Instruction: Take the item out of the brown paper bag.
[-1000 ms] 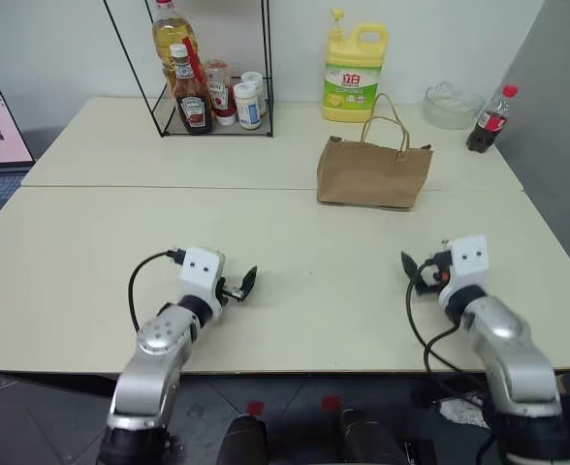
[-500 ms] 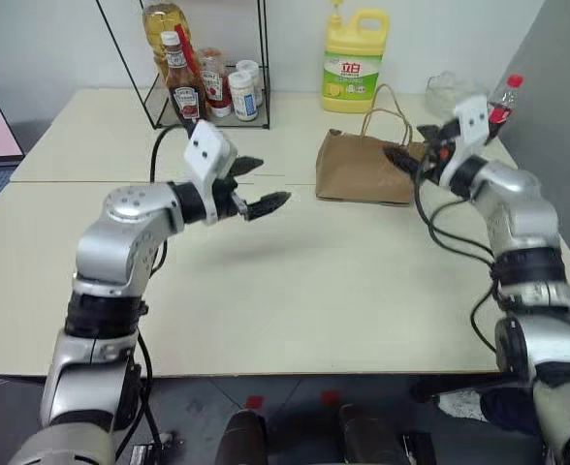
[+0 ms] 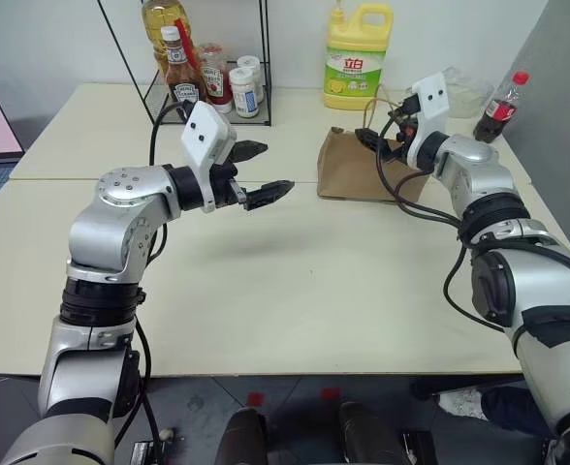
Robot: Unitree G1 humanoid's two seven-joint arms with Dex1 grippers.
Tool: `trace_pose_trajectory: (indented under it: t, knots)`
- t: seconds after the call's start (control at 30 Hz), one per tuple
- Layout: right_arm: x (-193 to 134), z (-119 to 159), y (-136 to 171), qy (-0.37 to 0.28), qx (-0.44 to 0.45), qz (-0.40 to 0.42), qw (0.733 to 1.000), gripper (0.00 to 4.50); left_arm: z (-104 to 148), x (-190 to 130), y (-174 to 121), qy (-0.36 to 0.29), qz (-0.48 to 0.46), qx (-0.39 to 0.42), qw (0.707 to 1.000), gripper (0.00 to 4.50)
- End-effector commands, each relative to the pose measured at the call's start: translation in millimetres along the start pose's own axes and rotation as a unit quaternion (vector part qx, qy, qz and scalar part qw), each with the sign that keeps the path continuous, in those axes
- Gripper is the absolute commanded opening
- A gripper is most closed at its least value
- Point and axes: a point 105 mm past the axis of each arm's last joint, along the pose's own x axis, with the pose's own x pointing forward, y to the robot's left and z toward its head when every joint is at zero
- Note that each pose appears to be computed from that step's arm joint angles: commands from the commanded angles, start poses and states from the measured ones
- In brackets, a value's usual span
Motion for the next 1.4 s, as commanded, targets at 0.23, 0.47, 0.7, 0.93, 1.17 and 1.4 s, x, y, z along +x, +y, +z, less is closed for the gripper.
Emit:
trace_pose_trajectory:
  t: [0.23,0.47,0.7,0.93,1.17,1.4]
  knots:
    - [9,28,4,-0.026,-0.019,-0.012,0.999,3.19,12,-11,5,-0.012,0.026,0.018,0.999,4.5]
    - [10,30,3,-0.03,-0.016,-0.021,0.999,0.64,12,-14,5,-0.013,0.037,0.018,0.999,4.5]
    - [9,36,1,-0.038,-0.012,-0.027,0.999,0.05,13,-12,7,-0.016,0.041,0.018,0.999,4.5]
    - [12,65,9,-0.075,-0.052,-0.007,0.996,0.05,10,-13,6,-0.016,0.044,0.013,0.999,4.5]
    - [18,99,31,-0.124,-0.075,0.027,0.989,0.05,1,-13,3,-0.013,0.045,0.002,0.999,4.5]
    - [22,117,44,-0.152,-0.072,0.042,0.985,0.05,1,-13,0,-0.016,0.049,-0.004,0.999,4.5]
